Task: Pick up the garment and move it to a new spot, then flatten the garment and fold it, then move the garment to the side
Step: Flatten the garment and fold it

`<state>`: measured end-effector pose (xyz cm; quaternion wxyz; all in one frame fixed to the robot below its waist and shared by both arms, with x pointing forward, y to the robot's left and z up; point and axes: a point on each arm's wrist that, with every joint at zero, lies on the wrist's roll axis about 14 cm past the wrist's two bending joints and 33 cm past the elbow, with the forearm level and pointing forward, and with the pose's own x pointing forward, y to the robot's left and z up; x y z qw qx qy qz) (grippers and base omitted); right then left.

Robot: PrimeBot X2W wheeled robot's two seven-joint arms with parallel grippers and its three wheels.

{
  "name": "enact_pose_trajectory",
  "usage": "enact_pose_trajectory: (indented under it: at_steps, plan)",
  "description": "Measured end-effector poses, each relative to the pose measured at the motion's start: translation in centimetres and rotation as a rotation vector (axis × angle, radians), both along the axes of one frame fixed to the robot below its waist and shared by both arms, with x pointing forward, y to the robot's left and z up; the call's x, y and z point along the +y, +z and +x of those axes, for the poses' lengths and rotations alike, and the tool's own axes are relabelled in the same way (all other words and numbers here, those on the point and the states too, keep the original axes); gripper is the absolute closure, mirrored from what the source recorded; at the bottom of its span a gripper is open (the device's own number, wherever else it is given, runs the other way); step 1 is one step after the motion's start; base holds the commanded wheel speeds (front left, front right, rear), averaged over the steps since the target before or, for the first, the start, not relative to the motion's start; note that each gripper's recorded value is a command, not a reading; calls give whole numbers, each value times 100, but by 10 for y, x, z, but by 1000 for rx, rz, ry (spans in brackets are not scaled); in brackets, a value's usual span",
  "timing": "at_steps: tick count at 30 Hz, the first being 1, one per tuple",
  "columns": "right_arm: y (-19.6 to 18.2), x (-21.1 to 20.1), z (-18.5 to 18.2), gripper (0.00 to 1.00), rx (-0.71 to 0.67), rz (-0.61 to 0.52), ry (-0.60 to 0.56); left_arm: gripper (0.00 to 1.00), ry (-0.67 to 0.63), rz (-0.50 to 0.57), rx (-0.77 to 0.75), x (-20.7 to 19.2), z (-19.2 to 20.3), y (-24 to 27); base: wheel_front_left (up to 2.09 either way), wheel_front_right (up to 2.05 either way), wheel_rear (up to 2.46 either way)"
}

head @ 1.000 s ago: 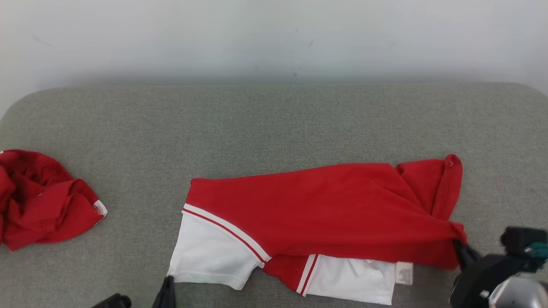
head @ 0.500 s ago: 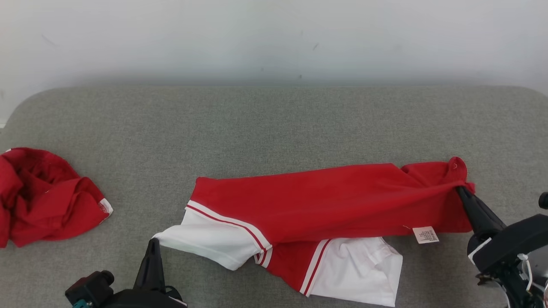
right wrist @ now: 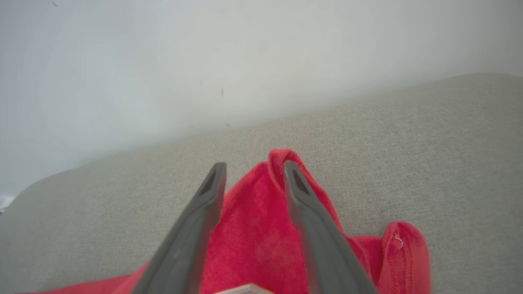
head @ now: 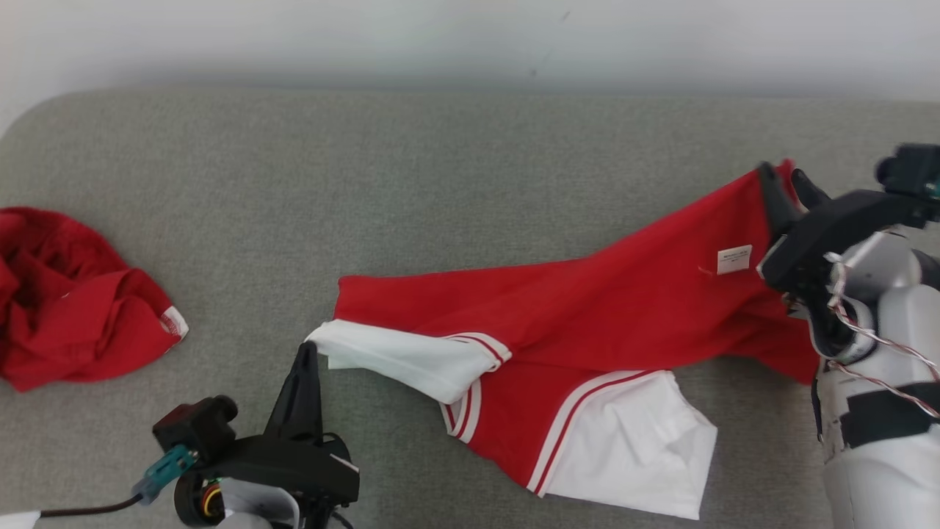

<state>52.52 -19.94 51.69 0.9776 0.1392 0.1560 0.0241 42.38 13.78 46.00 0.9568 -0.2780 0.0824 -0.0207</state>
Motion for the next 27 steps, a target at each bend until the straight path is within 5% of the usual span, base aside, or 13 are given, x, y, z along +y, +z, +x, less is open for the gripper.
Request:
enact_pose_trajectory:
  at_steps: [8,15,21,22,23,27]
  plan:
    - [-53,16,6,0,192,-104,104,100,23,14,33,9,0,-14,0,0,0]
    - [-55,-44,-17,0,272,-236,29,100,13,-1,34,2,-4,-15,0,0,0]
    - [-65,-40,-23,0,324,-231,41,100,-4,-10,46,-5,-3,-19,0,0,0]
    - [-65,-40,-23,20,324,-231,41,100,-4,-10,46,-5,-3,-19,0,0,0]
    - [-68,-40,-23,51,333,-231,44,100,-6,-10,51,-5,-3,-21,0,0,0]
    - [-81,-43,-25,59,397,-251,46,100,-11,-10,61,-5,-2,-25,0,0,0]
